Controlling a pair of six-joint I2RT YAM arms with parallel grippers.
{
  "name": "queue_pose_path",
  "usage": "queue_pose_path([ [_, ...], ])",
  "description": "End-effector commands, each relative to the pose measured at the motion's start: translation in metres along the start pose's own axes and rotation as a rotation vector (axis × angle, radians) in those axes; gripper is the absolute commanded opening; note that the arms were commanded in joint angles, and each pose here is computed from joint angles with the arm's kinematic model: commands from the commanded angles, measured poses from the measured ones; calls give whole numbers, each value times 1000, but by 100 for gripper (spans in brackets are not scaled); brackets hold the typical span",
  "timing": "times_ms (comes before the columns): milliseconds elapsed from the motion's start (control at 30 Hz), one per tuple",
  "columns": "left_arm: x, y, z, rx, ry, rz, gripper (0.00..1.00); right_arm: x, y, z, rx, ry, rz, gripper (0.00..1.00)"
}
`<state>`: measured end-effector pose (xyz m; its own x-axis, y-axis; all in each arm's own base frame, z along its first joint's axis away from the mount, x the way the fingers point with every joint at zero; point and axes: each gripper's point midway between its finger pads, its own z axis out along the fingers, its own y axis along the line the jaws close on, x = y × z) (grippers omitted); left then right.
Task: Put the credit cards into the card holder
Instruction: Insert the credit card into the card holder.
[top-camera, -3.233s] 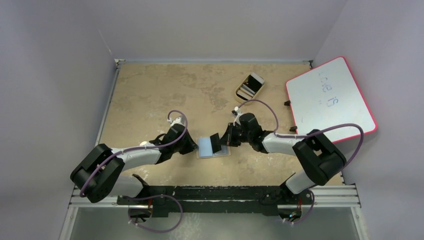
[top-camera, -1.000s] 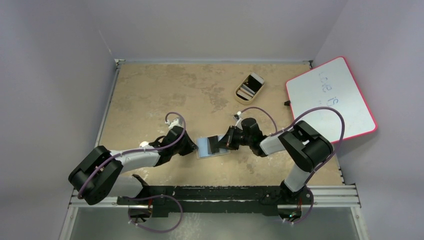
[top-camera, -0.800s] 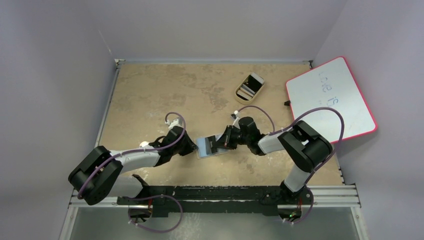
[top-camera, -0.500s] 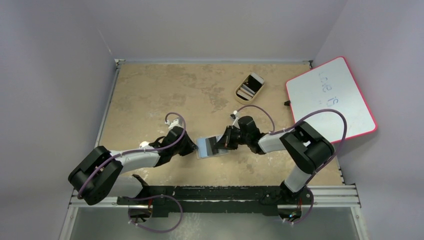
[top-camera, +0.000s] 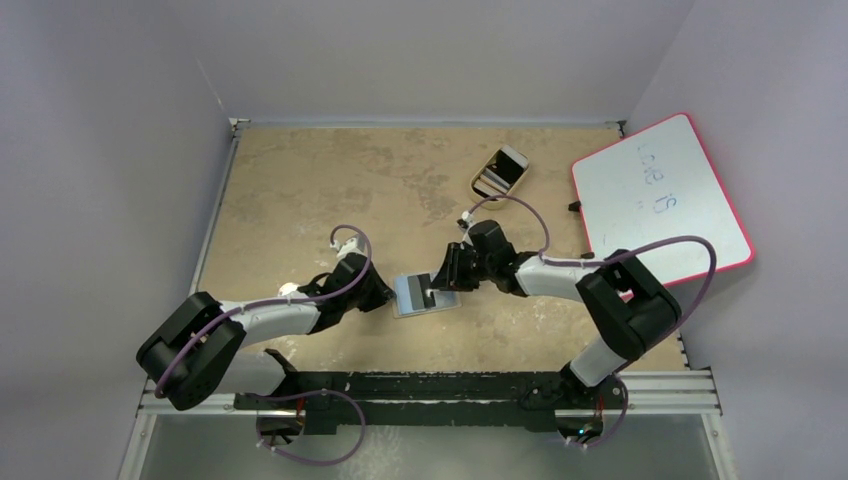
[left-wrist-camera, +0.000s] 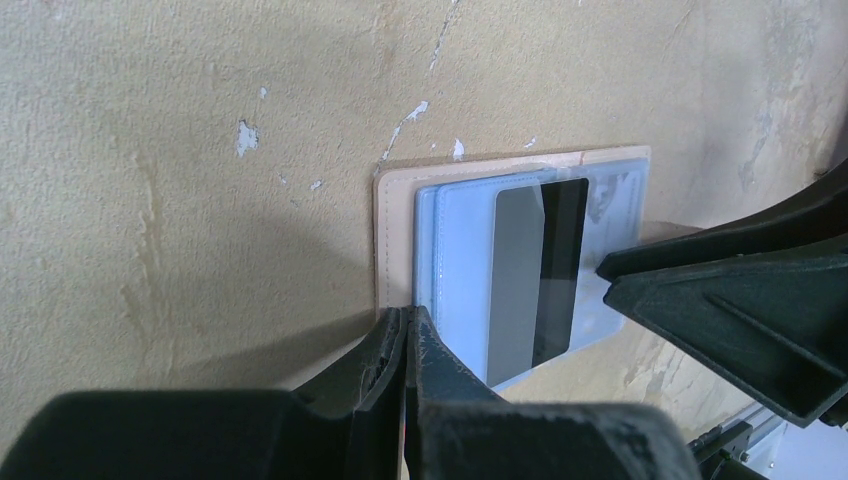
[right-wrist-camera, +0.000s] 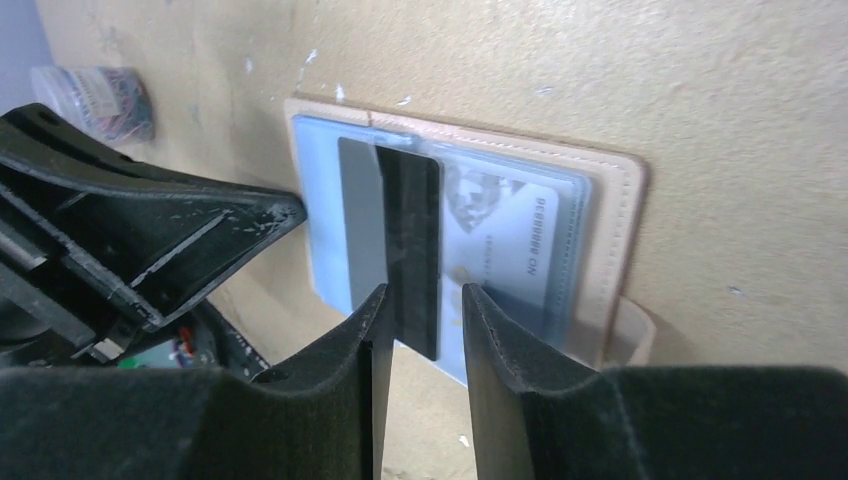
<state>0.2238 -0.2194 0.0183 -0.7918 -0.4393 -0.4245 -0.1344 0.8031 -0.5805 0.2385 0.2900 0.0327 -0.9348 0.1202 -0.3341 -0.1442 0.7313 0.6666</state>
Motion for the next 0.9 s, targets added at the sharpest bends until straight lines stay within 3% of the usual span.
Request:
queue_pose_path([
  [0, 17, 22, 1, -65, 49, 13, 0, -16, -10, -4, 92, -56, -50, 34],
  [867, 17, 10, 3, -27, 60, 0, 0, 2, 40, 24, -142, 24, -60, 35],
])
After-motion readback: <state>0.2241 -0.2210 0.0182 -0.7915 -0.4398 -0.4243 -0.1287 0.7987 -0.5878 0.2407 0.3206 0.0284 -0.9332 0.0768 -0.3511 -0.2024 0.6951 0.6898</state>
